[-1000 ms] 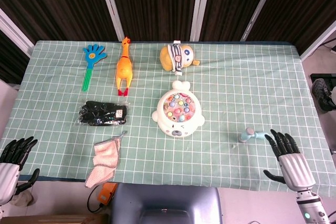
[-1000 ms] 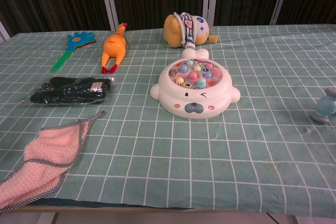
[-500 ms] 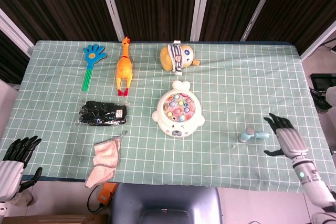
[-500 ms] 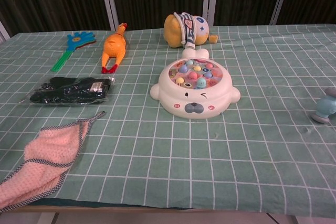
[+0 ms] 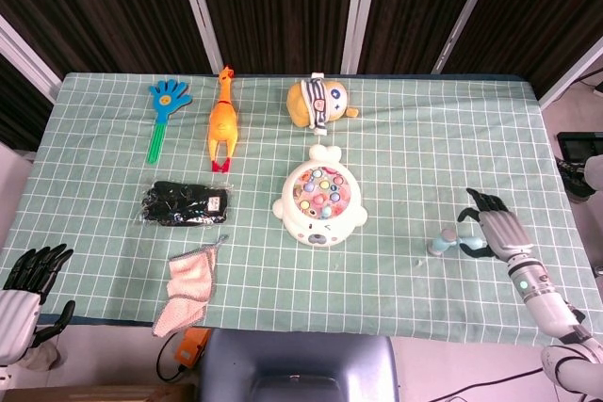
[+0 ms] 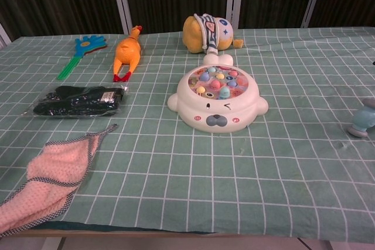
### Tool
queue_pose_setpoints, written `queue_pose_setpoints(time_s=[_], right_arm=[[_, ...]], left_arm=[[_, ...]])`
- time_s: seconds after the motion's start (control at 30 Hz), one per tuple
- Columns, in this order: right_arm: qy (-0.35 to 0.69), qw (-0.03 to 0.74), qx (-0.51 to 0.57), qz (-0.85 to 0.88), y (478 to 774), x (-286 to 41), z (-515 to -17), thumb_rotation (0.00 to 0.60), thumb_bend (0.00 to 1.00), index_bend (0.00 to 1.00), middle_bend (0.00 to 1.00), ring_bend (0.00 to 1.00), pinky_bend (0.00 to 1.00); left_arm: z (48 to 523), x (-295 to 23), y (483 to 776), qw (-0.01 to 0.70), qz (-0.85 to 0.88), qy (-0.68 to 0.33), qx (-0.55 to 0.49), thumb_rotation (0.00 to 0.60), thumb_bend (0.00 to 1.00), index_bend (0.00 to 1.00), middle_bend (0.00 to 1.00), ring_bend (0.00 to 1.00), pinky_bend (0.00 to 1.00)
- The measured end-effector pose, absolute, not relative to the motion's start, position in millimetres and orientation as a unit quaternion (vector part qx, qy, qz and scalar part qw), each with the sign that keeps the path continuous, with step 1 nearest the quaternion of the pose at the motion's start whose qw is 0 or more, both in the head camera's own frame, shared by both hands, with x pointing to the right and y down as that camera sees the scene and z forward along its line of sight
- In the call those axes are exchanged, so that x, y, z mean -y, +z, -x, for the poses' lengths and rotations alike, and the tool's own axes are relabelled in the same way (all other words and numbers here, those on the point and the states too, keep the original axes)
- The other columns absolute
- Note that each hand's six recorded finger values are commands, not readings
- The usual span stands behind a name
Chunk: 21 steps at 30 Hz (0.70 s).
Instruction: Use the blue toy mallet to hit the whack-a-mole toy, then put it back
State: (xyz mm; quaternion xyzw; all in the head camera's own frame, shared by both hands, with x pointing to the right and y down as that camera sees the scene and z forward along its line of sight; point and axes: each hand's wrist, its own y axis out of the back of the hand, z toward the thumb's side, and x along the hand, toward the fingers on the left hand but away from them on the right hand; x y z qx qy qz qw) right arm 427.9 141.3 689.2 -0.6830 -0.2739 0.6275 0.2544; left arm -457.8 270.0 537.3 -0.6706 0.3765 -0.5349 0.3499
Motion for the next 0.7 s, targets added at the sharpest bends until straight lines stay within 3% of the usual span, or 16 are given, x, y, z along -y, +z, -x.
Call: queue_pose_setpoints(time_s=[0.7], right_arm=[[0.629,0.252,0.242,0.695,710.6,-149.3,-413.9,0.600,0.52,0.57,0.13,0.00,0.00]], left_arm=[[458.2,-270.4,537.0,0.349,0.670,-0.536,-0.377,0.600,0.43,0.03,0.04,0.00,0.00]])
